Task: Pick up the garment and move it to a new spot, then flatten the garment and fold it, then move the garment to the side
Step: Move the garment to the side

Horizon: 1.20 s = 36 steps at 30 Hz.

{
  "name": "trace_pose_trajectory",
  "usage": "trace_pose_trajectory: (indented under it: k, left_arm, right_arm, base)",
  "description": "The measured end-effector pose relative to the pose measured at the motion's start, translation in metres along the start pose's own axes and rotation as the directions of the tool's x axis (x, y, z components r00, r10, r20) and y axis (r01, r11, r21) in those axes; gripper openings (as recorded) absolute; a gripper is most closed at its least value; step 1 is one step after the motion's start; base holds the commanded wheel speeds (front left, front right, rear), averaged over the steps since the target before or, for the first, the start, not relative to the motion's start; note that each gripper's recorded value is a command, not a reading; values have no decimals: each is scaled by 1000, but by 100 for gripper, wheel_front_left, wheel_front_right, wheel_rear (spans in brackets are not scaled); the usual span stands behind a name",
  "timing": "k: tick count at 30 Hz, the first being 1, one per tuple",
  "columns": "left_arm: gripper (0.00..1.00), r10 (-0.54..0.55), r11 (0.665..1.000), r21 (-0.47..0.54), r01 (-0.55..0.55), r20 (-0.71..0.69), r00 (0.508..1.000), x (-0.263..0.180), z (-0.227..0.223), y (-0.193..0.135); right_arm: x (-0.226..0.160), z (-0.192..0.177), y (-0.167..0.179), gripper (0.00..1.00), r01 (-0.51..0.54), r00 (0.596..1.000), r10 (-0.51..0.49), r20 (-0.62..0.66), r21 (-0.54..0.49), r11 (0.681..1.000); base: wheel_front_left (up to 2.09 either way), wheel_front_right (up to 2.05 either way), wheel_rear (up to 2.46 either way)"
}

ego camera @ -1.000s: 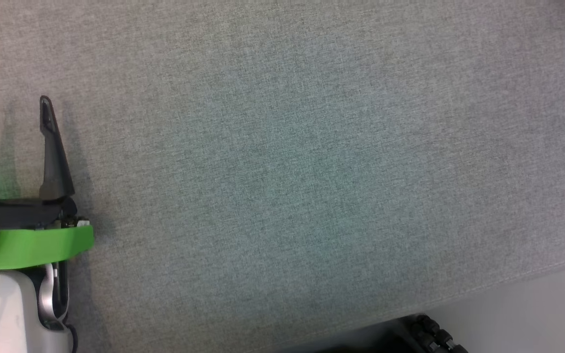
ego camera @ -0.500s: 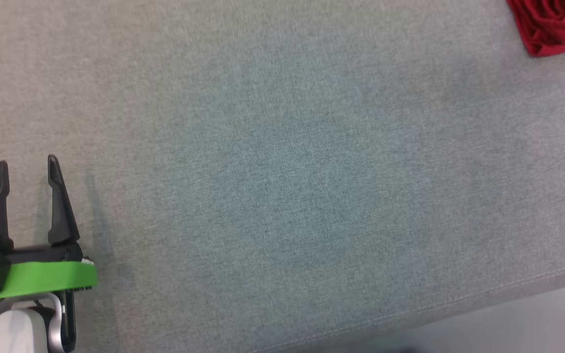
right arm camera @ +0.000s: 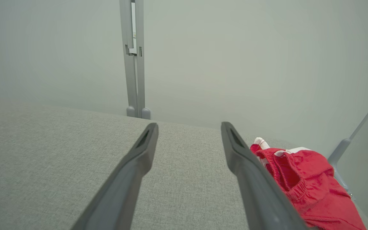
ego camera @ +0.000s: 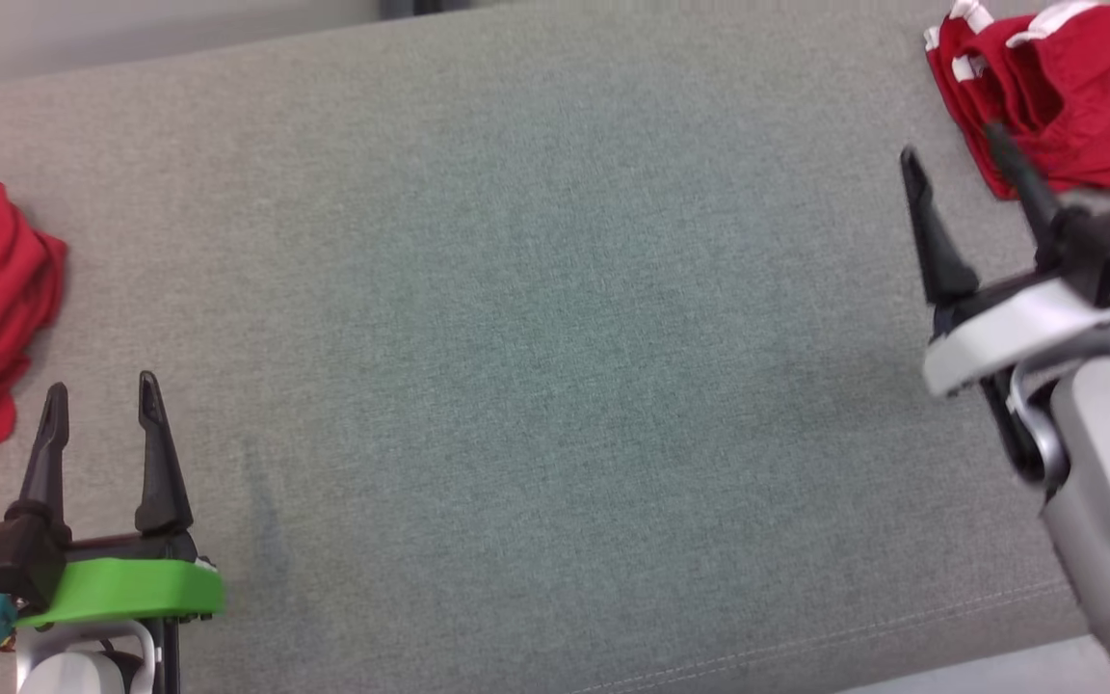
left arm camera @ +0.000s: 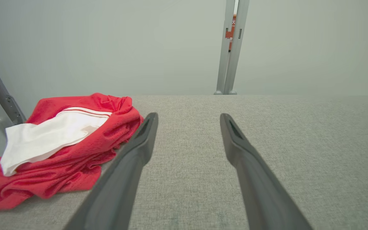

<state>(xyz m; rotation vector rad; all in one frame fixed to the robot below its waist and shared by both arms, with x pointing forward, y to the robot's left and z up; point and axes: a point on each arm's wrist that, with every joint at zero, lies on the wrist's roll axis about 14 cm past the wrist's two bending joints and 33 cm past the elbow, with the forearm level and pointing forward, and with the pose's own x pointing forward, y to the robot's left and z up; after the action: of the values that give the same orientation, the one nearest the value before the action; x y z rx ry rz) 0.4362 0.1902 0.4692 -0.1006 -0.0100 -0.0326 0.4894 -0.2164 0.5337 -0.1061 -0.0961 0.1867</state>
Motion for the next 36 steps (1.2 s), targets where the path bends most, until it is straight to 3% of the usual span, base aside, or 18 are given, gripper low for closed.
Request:
trace_pose_trajectory:
  k: [9, 17, 36]
  left_arm:
    - [100, 15, 1000, 1, -15, 27, 1000, -26, 17, 6]
    - [100, 45, 999, 3, -45, 46, 998, -48, 27, 15]
    - [100, 74, 997, -1, -74, 82, 994, -72, 41, 23]
  right_arm:
    - [-48, -8, 41, 100, 8, 1000, -8, -1, 129, 992]
    - [-78, -1, 66, 100, 13, 1000, -18, 26, 185, 983]
    - [-102, 5, 86, 100, 17, 999, -26, 43, 210, 978]
  base:
    - [0, 0, 0]
    - [0, 0, 0]
    - [0, 0, 0]
